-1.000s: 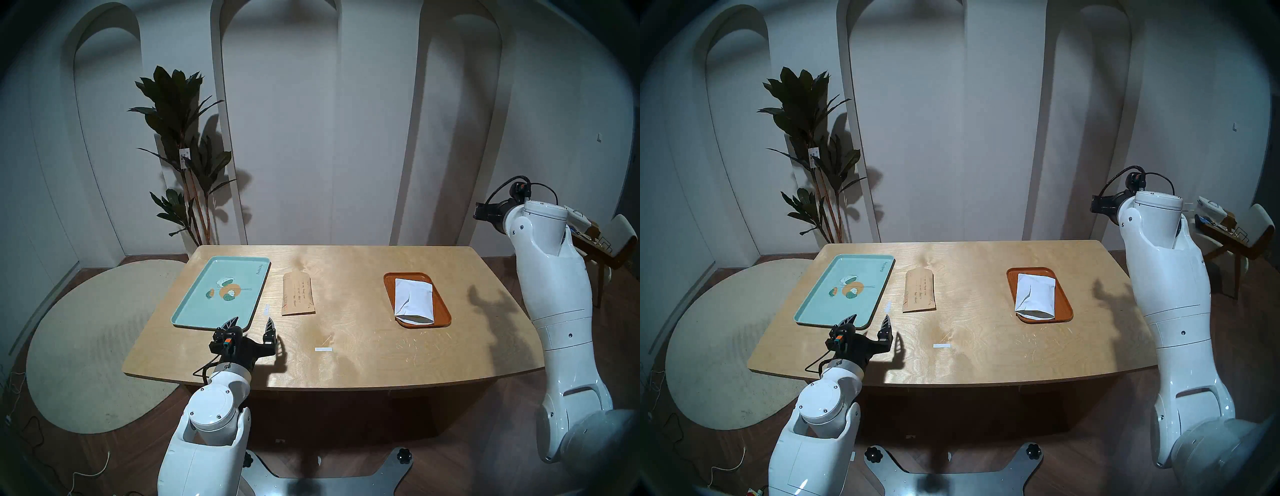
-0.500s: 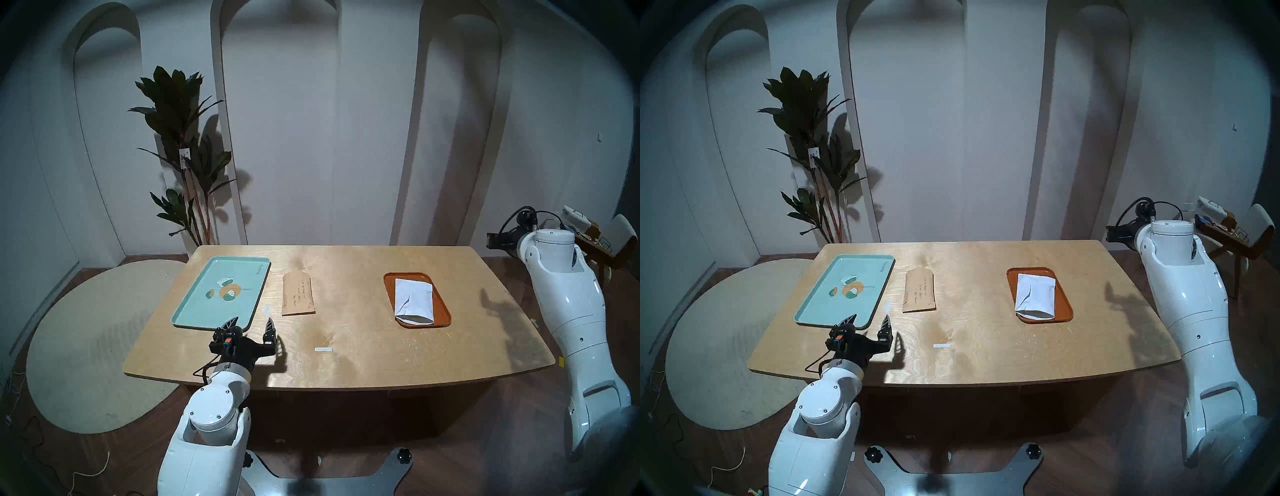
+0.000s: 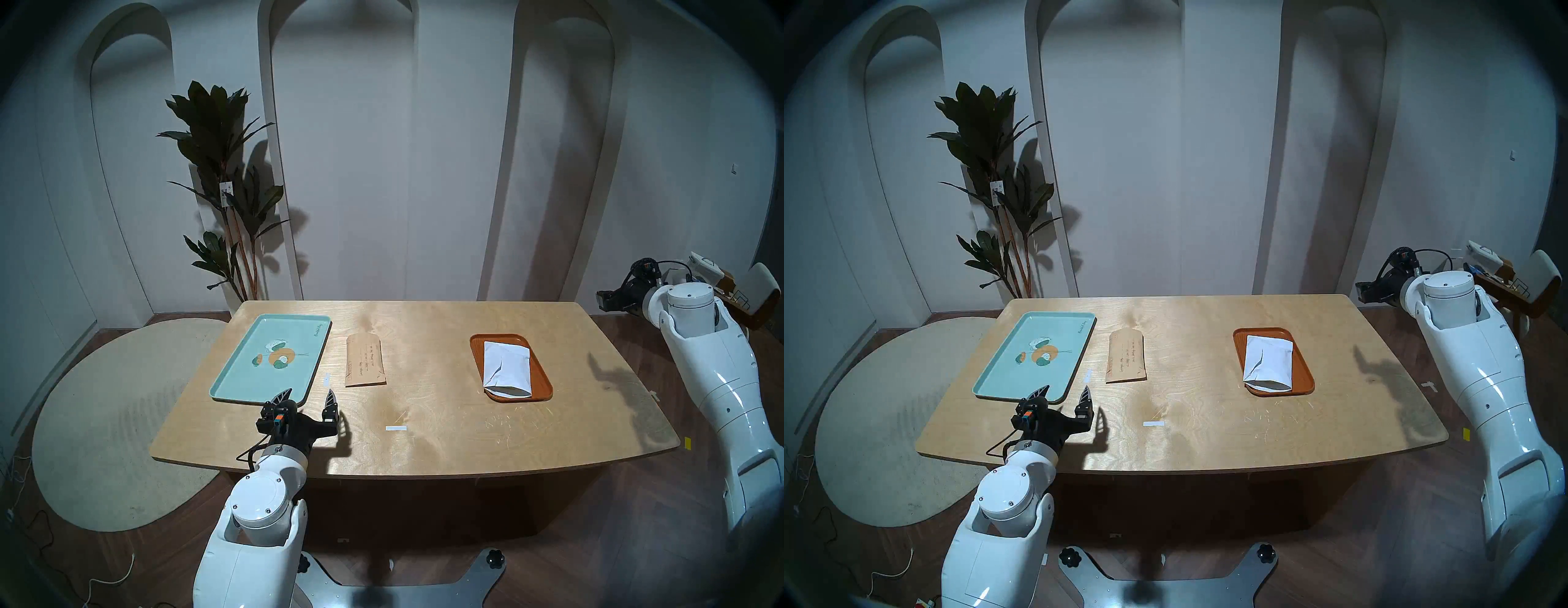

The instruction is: Sort the mail into the trays, one tray per recipient

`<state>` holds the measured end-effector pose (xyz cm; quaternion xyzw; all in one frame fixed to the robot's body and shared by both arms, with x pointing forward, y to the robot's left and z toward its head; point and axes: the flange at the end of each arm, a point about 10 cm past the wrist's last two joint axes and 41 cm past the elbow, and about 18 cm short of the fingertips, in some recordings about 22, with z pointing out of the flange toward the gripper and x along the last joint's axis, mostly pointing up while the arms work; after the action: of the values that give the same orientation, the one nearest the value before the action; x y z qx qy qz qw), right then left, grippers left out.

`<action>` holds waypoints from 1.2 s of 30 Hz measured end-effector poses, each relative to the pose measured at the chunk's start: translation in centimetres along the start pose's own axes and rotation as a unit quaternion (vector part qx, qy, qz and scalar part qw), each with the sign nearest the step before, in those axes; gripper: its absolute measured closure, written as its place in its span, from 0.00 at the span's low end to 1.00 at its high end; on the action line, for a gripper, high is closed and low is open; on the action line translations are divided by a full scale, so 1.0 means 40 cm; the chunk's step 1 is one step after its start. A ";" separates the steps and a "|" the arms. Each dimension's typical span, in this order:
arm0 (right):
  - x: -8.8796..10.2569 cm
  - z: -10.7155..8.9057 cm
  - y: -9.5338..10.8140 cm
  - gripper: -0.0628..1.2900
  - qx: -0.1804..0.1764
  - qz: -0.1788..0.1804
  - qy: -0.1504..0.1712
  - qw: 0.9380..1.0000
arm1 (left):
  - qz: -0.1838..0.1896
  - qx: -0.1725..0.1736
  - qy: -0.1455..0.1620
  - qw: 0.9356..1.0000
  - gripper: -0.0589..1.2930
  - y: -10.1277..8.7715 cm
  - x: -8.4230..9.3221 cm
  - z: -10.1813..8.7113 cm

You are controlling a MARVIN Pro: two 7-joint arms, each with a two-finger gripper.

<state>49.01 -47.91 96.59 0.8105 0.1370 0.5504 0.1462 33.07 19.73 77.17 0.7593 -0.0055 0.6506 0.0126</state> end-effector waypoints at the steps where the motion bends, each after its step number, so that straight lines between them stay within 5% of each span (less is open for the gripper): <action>1: -0.004 0.001 -0.002 0.05 0.006 -0.005 0.000 1.000 | 0.000 0.000 0.000 1.000 0.03 0.000 0.000 0.000; 11: -0.067 0.012 -0.009 0.05 0.078 -0.081 -0.001 0.994 | 0.000 0.000 0.001 1.000 0.03 0.000 0.001 0.000; 17: -0.074 0.022 -0.019 0.05 0.069 -0.113 0.028 0.991 | 0.000 0.000 0.001 1.000 0.03 0.000 0.001 0.000; 24: -0.021 0.033 -0.012 0.05 0.004 -0.076 0.114 0.991 | 0.000 0.000 0.001 1.000 0.03 0.000 0.001 0.000; 30: 0.021 0.029 -0.019 0.05 -0.043 -0.006 0.182 0.982 | 0.000 0.000 0.000 1.000 0.03 0.000 0.001 0.000; 36: -0.015 0.037 -0.088 0.05 -0.061 0.036 0.205 0.976 | 0.000 0.000 0.000 1.000 0.03 0.000 0.001 0.000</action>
<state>49.97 -45.05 94.20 0.6744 0.1009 0.7170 0.1445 33.07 19.73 77.20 0.7590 -0.0055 0.6509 0.0126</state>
